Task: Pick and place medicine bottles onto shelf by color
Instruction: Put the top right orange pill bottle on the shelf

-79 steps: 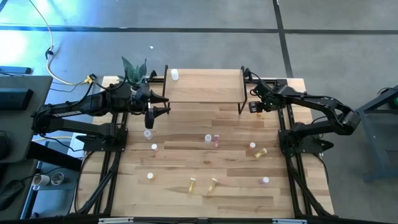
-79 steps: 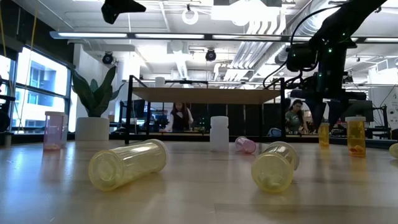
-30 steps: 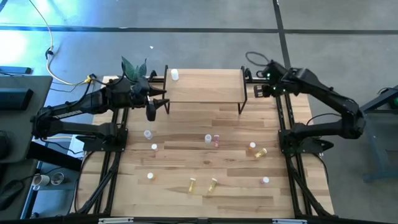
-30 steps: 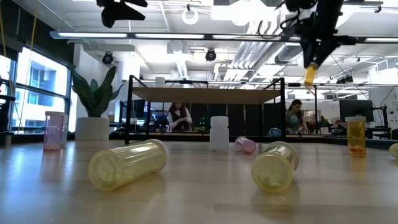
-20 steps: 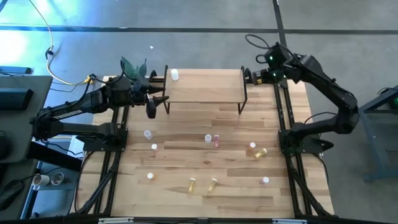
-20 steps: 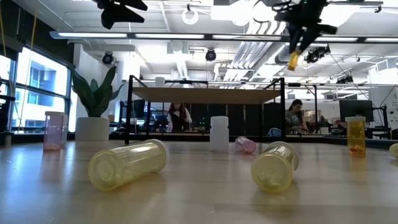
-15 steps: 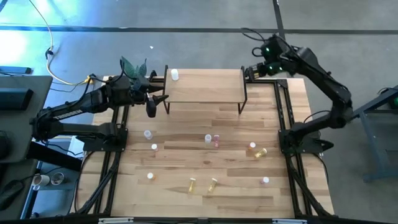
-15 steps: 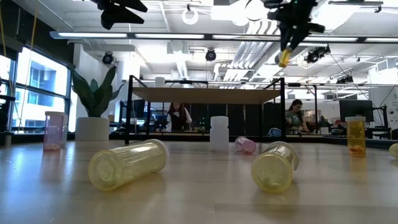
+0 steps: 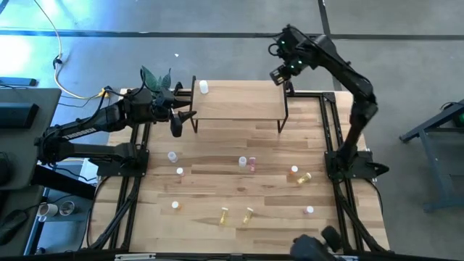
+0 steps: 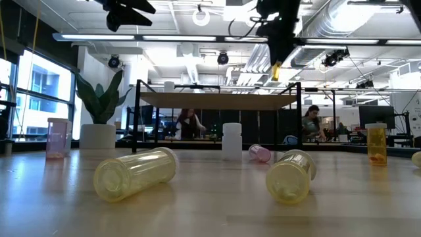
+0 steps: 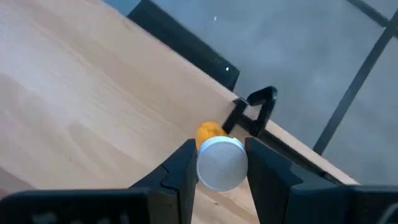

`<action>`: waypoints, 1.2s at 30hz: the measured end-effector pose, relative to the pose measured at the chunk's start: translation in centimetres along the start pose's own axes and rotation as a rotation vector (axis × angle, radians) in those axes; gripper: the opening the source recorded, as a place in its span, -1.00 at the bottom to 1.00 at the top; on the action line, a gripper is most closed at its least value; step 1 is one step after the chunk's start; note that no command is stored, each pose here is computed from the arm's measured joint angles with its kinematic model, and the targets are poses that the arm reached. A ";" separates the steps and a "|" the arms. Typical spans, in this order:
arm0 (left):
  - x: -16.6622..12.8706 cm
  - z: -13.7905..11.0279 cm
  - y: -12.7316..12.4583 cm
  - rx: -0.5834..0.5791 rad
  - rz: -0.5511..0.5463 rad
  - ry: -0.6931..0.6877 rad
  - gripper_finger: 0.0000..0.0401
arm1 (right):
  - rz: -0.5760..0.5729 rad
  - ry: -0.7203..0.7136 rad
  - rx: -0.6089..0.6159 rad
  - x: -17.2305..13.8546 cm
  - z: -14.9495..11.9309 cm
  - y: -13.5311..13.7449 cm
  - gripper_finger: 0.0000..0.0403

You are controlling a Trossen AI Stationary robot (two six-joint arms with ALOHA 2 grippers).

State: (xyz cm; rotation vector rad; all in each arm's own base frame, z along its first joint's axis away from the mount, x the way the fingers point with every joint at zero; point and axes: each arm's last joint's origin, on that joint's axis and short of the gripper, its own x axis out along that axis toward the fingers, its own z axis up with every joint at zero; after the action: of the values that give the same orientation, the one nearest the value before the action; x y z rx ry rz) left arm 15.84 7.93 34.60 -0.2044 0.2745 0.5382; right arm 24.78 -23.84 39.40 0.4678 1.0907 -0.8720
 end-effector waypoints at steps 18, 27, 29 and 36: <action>0.0 0.0 0.0 -0.025 0.000 0.000 0.05 | 0.014 0.141 -0.149 6.0 1.3 3.8 -0.46; 0.0 0.0 0.0 -0.025 0.000 0.000 0.05 | 0.063 0.158 -0.159 6.7 1.4 4.3 -0.46; 0.0 0.0 0.0 -0.025 0.000 0.000 0.05 | 0.071 0.154 -0.152 6.7 1.5 4.4 -0.46; 0.0 0.0 0.0 -0.025 0.000 0.000 0.05 | 0.073 0.155 -0.152 6.7 1.5 4.3 -0.46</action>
State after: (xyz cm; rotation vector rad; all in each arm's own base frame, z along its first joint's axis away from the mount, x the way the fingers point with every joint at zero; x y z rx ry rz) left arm 15.84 7.92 34.60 -0.2285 0.2683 0.5414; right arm 30.33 -24.87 33.55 0.4512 1.2644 -0.6911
